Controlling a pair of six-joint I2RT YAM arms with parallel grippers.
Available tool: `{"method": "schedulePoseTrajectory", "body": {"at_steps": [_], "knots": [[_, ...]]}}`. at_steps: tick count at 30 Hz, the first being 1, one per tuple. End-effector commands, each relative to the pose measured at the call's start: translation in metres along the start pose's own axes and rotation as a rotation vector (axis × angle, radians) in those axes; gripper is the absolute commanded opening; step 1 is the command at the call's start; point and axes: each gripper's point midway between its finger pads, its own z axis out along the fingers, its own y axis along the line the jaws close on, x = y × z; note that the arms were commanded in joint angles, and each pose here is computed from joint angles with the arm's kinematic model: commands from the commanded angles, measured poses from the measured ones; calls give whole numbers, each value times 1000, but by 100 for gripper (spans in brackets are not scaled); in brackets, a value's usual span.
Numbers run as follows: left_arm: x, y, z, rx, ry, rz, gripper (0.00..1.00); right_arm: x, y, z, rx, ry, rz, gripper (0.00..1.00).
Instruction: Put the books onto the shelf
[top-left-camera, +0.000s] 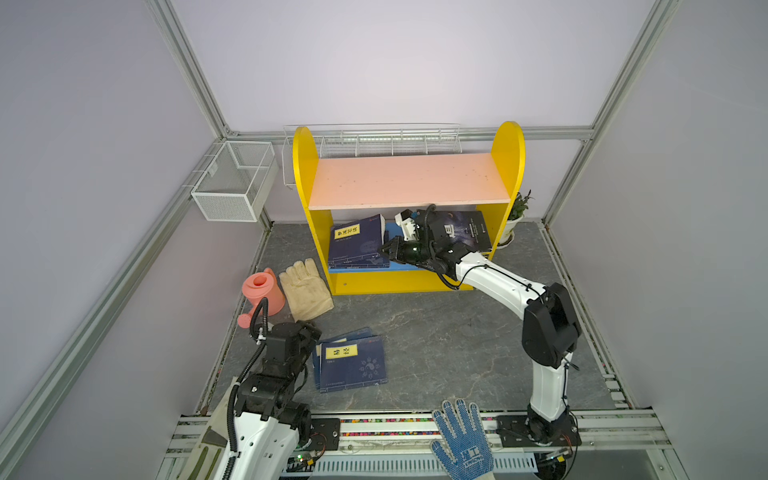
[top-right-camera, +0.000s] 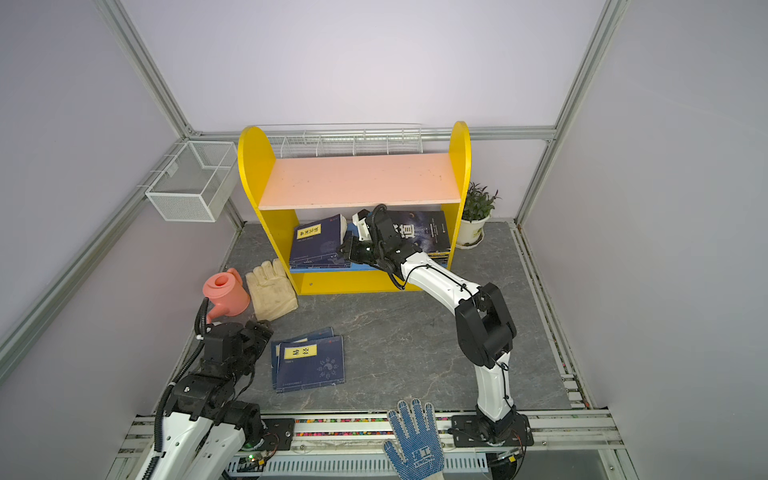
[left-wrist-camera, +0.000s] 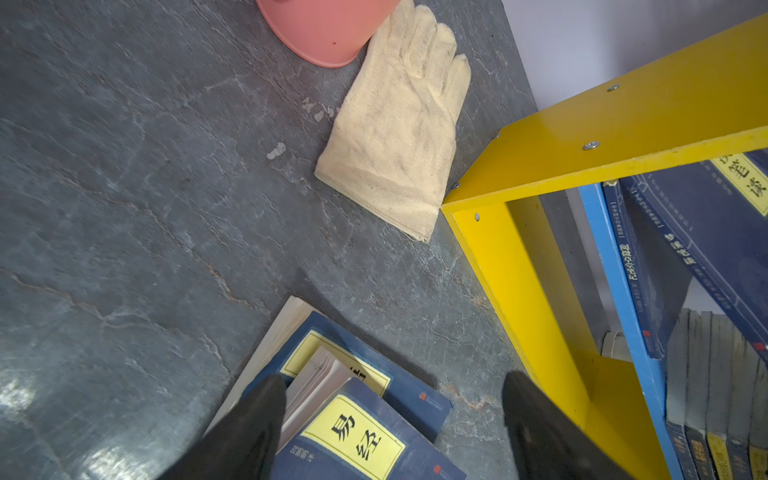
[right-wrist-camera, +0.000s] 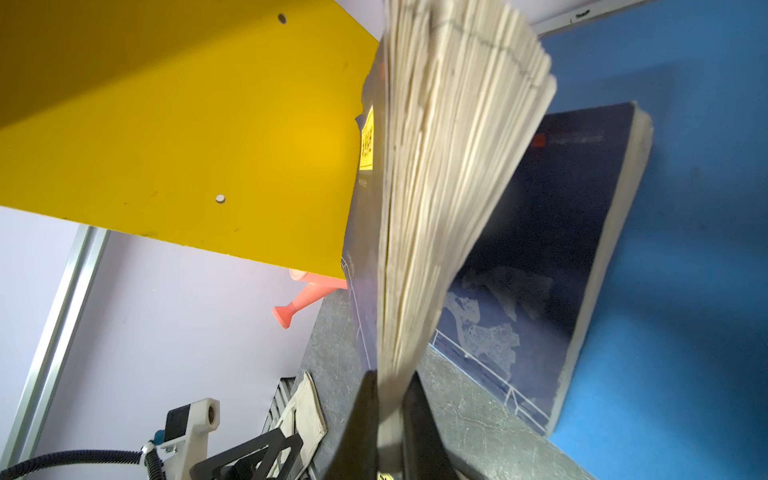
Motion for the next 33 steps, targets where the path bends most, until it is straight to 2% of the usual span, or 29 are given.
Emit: {"method": "schedulePoseTrajectory", "body": {"at_steps": [1,3,5,6,8,10,14,16,20,33], "knots": [[2,9,1,-36,0,-4,82,13,-13,8,28,67,23,7],[2,9,0,-35,-2,-5,82,16,-18,8,52,80,27,8],[2,9,0,-34,-2,-5,82,17,-24,7,82,83,36,14],[2,9,1,-35,-1,-5,82,18,-26,7,94,86,39,19],[2,9,1,-35,-1,-6,82,16,-28,6,115,80,43,39],[2,9,1,-32,-1,-5,82,13,-27,4,124,66,40,51],[2,8,1,-32,2,-5,82,6,-30,0,169,38,39,67],[2,8,1,-31,2,-6,82,4,-33,-3,187,26,39,71],[2,8,1,-30,4,-5,82,4,-34,-7,218,11,22,73],[4,7,5,-33,13,-2,83,44,-25,-23,293,68,-160,54]]}}
